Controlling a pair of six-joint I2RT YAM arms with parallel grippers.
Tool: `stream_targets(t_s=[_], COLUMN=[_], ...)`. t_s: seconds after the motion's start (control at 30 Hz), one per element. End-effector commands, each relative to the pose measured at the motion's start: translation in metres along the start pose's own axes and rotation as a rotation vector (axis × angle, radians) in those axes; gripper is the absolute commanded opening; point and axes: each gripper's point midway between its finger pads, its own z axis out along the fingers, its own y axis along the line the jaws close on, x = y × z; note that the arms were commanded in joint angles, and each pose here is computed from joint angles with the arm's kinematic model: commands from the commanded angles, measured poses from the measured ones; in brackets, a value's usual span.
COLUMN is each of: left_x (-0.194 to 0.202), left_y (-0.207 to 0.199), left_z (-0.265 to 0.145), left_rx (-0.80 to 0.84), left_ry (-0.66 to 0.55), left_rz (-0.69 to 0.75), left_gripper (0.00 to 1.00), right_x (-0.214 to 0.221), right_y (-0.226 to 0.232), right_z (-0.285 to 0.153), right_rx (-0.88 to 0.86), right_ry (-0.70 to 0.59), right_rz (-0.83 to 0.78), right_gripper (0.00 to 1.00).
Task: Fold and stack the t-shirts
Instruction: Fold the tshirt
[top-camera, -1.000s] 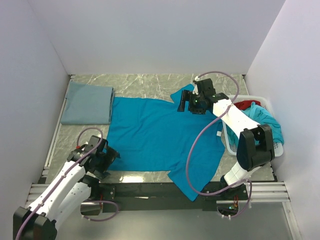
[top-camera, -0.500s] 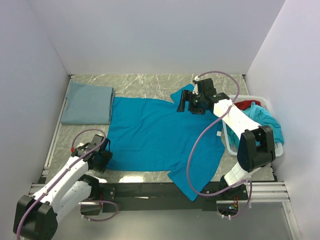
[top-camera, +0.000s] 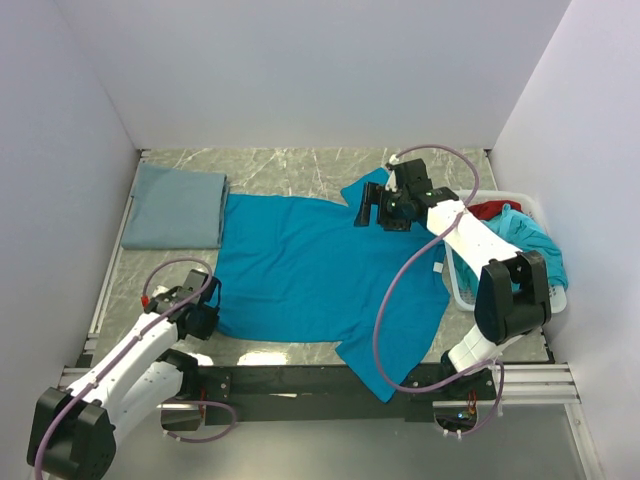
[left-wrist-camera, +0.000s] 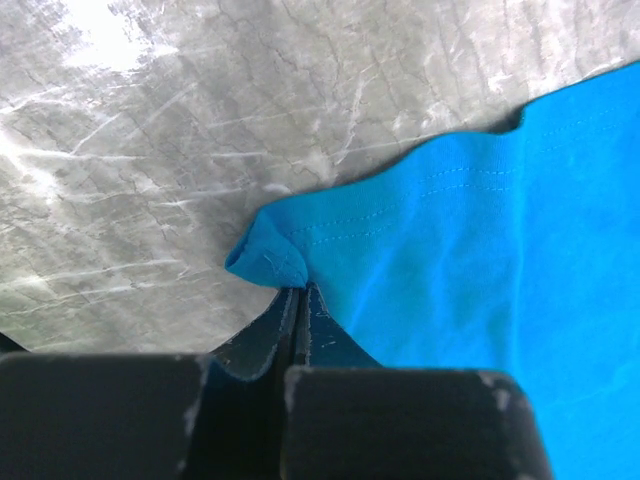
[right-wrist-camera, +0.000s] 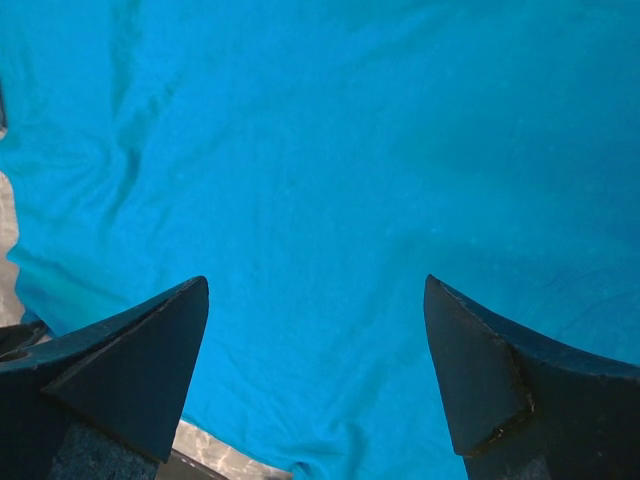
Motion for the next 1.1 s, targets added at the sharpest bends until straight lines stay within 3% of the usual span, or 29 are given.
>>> stream_targets(t_s=[0.0, 0.2, 0.33, 0.43, 0.7, 0.83, 1.07], left_x=[0.003, -0.001, -0.005, -0.006, -0.009, -0.009, -0.01], left_y=[0.003, -0.003, -0.008, -0.013, -0.013, -0.017, -0.017], left_z=[0.002, -0.007, -0.015, -0.018, -0.018, -0.019, -0.017], left_rx=[0.004, 0.056, 0.107, 0.153, 0.168, 0.181, 0.177], left_ry=[0.011, 0.001, -0.012, -0.01, -0.027, -0.027, -0.037], left_rz=[-0.005, 0.005, 0.002, -0.002, -0.022, -0.009, 0.004], left_gripper=[0.0, 0.0, 0.0, 0.01, 0.01, 0.01, 0.01], right_x=[0.003, 0.037, 0.084, 0.129, 0.273, 0.317, 0.356], right_y=[-0.001, -0.001, 0.022, 0.026, 0.029, 0.023, 0.016], right_z=[-0.012, -0.035, -0.053, -0.068, -0.096, -0.104, -0.107], right_rx=[0.012, 0.104, 0.074, 0.031, -0.035, -0.029, 0.004], right_ry=[-0.019, -0.019, 0.024, 0.095, 0.448, 0.556, 0.654], right_rz=[0.007, -0.091, -0.212, -0.287, -0.457, -0.552, -0.659], right_gripper=[0.93, 0.93, 0.93, 0.93, 0.86, 0.84, 0.8])
